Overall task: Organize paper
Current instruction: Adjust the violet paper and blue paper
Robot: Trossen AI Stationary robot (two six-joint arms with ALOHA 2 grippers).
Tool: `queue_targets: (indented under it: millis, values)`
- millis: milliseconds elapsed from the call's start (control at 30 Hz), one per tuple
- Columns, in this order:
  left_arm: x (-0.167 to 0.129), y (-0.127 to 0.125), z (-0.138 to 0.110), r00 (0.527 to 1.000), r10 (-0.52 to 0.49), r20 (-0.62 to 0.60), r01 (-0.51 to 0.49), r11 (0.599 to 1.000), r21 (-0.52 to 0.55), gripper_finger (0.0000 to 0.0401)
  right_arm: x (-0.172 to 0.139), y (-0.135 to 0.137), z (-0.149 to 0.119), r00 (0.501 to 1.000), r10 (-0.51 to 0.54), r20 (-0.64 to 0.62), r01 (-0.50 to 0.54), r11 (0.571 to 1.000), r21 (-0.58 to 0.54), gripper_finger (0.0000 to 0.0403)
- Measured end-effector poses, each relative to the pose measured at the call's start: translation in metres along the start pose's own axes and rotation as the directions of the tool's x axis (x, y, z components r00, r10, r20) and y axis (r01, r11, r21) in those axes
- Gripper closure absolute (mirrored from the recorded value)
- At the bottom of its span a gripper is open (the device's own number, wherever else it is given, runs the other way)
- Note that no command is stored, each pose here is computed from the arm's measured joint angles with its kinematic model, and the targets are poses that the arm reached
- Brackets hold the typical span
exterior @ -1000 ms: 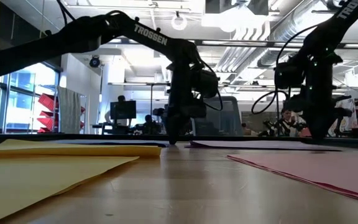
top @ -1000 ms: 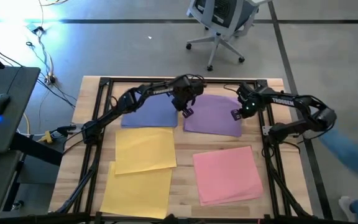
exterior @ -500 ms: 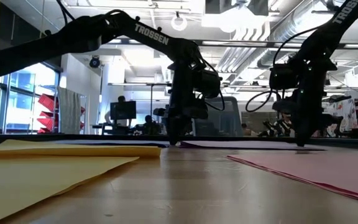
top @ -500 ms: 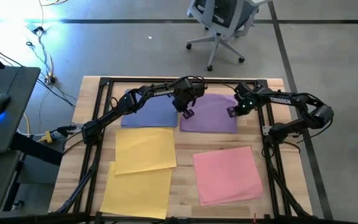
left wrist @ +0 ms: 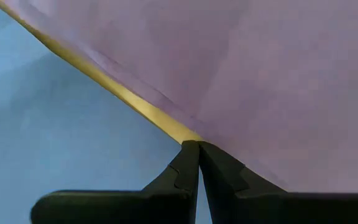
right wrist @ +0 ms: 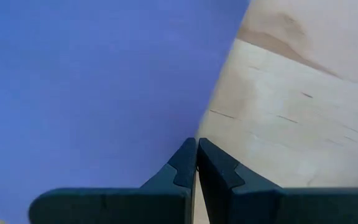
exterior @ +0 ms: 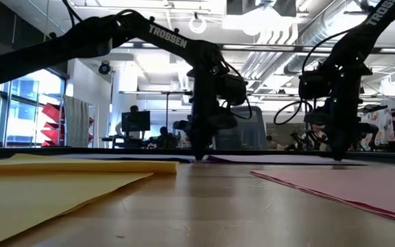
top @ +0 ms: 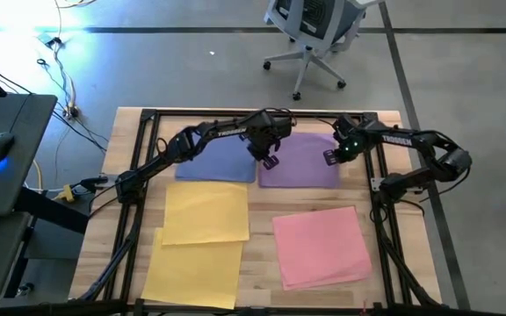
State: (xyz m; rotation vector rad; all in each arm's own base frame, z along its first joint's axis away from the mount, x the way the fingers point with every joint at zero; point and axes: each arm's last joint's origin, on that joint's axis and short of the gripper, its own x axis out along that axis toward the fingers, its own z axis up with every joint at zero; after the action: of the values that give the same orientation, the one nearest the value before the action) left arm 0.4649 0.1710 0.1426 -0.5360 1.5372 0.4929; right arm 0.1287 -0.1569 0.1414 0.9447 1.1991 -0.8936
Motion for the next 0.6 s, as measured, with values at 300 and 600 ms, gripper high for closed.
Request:
queue_targets:
  millis: [300,600]
  values:
    - [-0.0009,-0.0039,0.0034,0.999,-0.018,0.045,0.019,1.0,-0.018,0.0401,-0.0016,-0.0017,0.0022,1.0,0.027,-0.001,-0.027,1.0,0.003,0.0403]
    - [-0.0044,-0.0079,0.0067,0.995,-0.033,0.098,0.033,0.999,0.0,0.0401,-0.0016,-0.0002,0.0043,0.998,0.061,0.017,-0.061,0.998,0.0,0.0403]
